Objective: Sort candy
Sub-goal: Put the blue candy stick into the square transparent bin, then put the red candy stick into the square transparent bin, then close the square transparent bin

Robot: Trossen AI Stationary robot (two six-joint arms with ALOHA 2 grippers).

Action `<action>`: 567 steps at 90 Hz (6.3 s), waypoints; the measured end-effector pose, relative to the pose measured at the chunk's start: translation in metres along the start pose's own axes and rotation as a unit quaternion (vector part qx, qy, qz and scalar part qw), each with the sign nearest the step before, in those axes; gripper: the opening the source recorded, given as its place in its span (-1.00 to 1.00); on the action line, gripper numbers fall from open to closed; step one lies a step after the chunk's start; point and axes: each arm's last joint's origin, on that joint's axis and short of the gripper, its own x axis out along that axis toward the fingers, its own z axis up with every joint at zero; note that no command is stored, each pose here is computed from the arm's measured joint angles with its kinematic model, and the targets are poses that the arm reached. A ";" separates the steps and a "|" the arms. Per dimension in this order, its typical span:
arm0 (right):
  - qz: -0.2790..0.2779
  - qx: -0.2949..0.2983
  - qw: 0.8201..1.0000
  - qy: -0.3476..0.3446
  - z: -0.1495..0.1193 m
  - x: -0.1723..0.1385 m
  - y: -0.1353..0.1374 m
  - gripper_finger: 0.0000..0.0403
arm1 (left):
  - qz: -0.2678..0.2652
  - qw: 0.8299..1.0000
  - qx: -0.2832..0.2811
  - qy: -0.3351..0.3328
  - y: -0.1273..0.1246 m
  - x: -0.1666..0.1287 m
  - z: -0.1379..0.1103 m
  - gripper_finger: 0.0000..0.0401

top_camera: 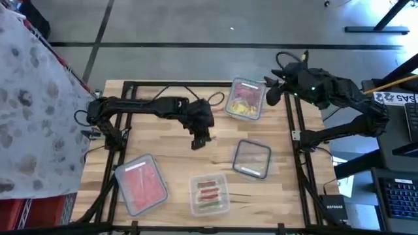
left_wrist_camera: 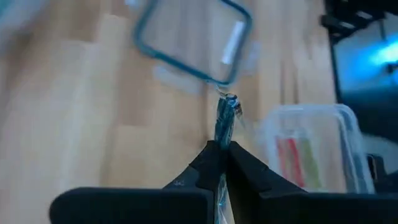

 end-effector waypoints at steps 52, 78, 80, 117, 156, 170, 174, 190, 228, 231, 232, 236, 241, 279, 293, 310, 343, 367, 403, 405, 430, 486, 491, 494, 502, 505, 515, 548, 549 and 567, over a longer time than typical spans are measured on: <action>0.005 -0.173 0.983 0.054 -0.016 0.009 0.003 -0.18 | -0.001 0.986 -0.146 -0.084 -0.098 0.020 -0.006 -0.99; 0.159 -0.121 0.980 0.018 -0.020 -0.033 -0.020 -0.18 | 0.005 0.991 -0.113 -0.068 -0.123 0.034 -0.020 -0.99; 0.166 -0.115 0.979 0.012 -0.020 -0.037 -0.023 -0.18 | 0.004 0.991 -0.115 -0.066 -0.125 0.036 -0.021 -0.99; 0.195 0.004 0.979 -0.062 -0.039 -0.097 -0.073 -0.18 | -0.058 0.990 -0.120 0.035 -0.136 0.091 -0.042 -0.55; 0.185 0.017 0.983 -0.007 -0.055 -0.089 -0.072 -0.18 | -0.054 0.985 -0.156 0.047 -0.085 0.070 -0.022 -0.30; 0.182 0.035 0.983 0.008 -0.062 -0.074 -0.062 -0.18 | 0.092 0.980 -0.170 0.043 -0.030 0.041 -0.018 -0.30; 0.182 0.041 0.983 0.009 -0.064 -0.069 -0.059 -0.18 | 0.137 0.977 -0.161 0.033 -0.012 0.034 -0.015 -0.30; 0.187 0.078 0.979 -0.010 -0.065 -0.054 -0.048 -0.18 | 0.205 0.972 -0.109 0.024 0.066 0.025 -0.006 -0.30; 0.167 0.175 0.970 -0.034 -0.054 -0.035 -0.032 -0.18 | 0.179 0.983 0.038 0.010 0.190 0.049 -0.017 -0.29; 0.167 0.181 0.969 -0.030 -0.054 -0.033 -0.031 -0.18 | 0.177 0.983 0.051 0.018 0.195 0.054 -0.019 -0.29; 0.166 0.181 0.969 -0.029 -0.054 -0.032 -0.030 -0.18 | 0.177 0.983 0.054 0.021 0.196 0.056 -0.020 -0.29; 0.164 0.183 0.969 -0.024 -0.053 -0.030 -0.028 -0.18 | 0.174 0.982 0.067 0.032 0.200 0.062 -0.024 -0.29; 0.163 0.187 0.969 -0.018 -0.053 -0.026 -0.026 -0.18 | 0.178 0.980 0.075 0.040 0.203 0.069 -0.027 -0.29; 0.154 0.191 0.969 0.008 -0.052 -0.011 -0.014 -0.18 | 0.223 0.966 0.083 0.103 0.200 0.096 -0.039 -0.44; 0.157 0.190 0.969 0.009 -0.052 -0.011 -0.014 -0.18 | 0.227 0.961 0.093 0.130 0.185 0.102 -0.040 -0.84; 0.186 0.186 0.965 0.023 -0.052 -0.012 -0.012 -0.18 | 0.246 0.950 0.097 0.164 0.155 0.109 -0.037 -0.98; 0.223 0.159 0.961 0.039 -0.054 -0.013 -0.010 -0.18 | 0.208 0.959 0.068 0.180 0.035 0.053 -0.024 -1.00; 0.224 0.099 0.969 0.028 -0.055 -0.013 -0.010 -0.18 | -0.061 0.987 0.061 0.139 -0.075 0.040 -0.031 -1.00; 0.241 0.053 0.968 0.047 -0.058 -0.011 -0.008 -0.18 | -0.065 0.990 -0.047 0.115 -0.183 0.098 -0.074 -0.61; 0.245 0.053 0.967 0.048 -0.058 -0.011 -0.008 -0.18 | -0.058 0.990 -0.058 0.117 -0.183 0.101 -0.075 -0.58; 0.280 0.052 0.956 0.068 -0.061 -0.013 -0.006 -0.18 | -0.012 0.985 -0.132 0.108 -0.161 0.108 -0.067 -0.24; 0.289 0.051 0.950 0.109 -0.067 -0.014 -0.007 -0.18 | 0.108 0.973 -0.174 0.105 -0.083 0.097 -0.043 -0.22; 0.289 0.051 0.950 0.109 -0.067 -0.014 -0.007 -0.18 | 0.109 0.973 -0.175 0.104 -0.079 0.097 -0.042 -0.22; 0.289 0.051 0.950 0.109 -0.067 -0.014 -0.007 -0.18 | 0.109 0.973 -0.175 0.103 -0.078 0.097 -0.041 -0.22; 0.289 0.051 0.950 0.109 -0.067 -0.014 -0.007 -0.18 | 0.110 0.973 -0.176 0.103 -0.075 0.096 -0.040 -0.22; 0.289 0.050 0.950 0.109 -0.067 -0.014 -0.007 -0.18 | 0.110 0.973 -0.176 0.103 -0.075 0.096 -0.040 -0.22; 0.289 0.050 0.950 0.109 -0.067 -0.014 -0.007 -0.18 | 0.114 0.976 -0.156 0.103 -0.075 0.096 -0.040 -0.22; 0.289 0.050 0.950 0.109 -0.067 -0.014 -0.007 -0.18 | 0.115 0.978 -0.115 0.132 -0.077 0.095 -0.046 -0.21; 0.289 0.050 0.950 0.109 -0.067 -0.014 -0.007 -0.18 | 0.116 0.977 -0.116 0.135 -0.077 0.095 -0.046 -0.21; 0.289 0.050 0.950 0.109 -0.067 -0.014 -0.008 -0.18 | 0.125 0.973 -0.115 0.157 -0.075 0.093 -0.050 -0.21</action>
